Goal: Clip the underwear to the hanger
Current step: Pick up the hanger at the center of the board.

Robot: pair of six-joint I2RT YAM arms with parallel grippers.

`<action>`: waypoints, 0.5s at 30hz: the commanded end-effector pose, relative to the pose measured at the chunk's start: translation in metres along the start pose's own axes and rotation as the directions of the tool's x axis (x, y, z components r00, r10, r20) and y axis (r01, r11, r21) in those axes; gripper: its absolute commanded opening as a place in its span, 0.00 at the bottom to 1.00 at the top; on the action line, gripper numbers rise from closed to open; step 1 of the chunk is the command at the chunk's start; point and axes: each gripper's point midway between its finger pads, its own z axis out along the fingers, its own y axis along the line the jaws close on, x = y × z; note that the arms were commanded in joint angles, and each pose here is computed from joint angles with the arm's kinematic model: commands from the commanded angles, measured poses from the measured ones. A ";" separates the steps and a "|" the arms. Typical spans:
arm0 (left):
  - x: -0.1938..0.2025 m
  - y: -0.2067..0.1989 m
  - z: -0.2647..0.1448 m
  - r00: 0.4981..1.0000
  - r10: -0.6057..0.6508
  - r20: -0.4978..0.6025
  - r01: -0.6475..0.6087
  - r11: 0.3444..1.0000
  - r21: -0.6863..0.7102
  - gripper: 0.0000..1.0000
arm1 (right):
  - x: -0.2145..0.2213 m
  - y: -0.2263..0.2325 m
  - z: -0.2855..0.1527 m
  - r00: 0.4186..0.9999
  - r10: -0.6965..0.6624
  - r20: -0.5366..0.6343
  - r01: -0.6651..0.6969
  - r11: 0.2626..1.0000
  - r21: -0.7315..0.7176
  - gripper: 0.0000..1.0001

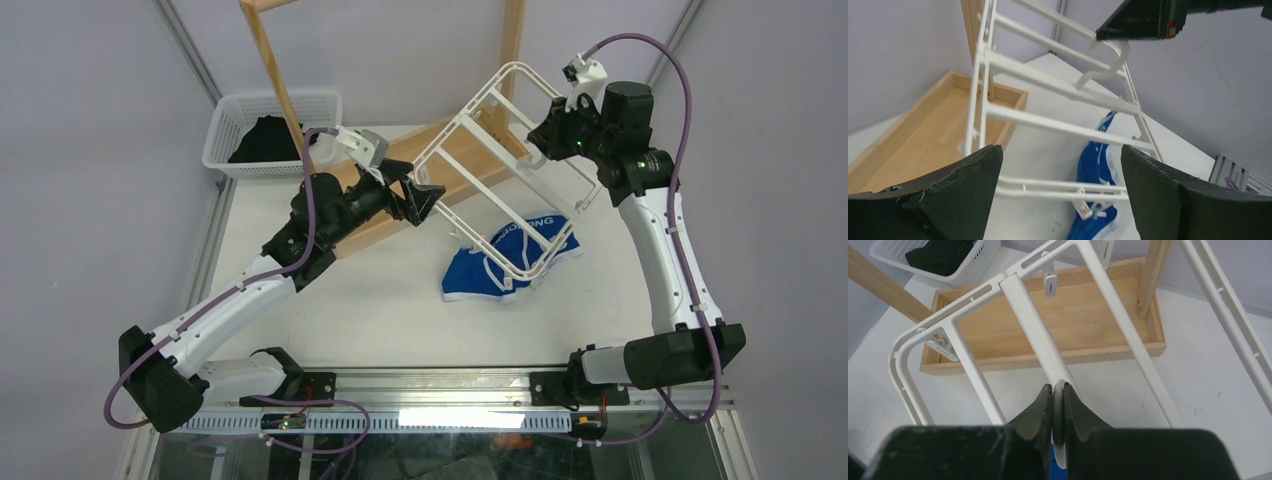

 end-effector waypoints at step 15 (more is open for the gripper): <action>-0.043 -0.059 0.047 0.885 0.444 0.140 -0.461 0.791 0.402 0.74 | -0.038 0.100 -0.063 0.973 -0.178 0.150 0.220 0.913 -0.344 0.00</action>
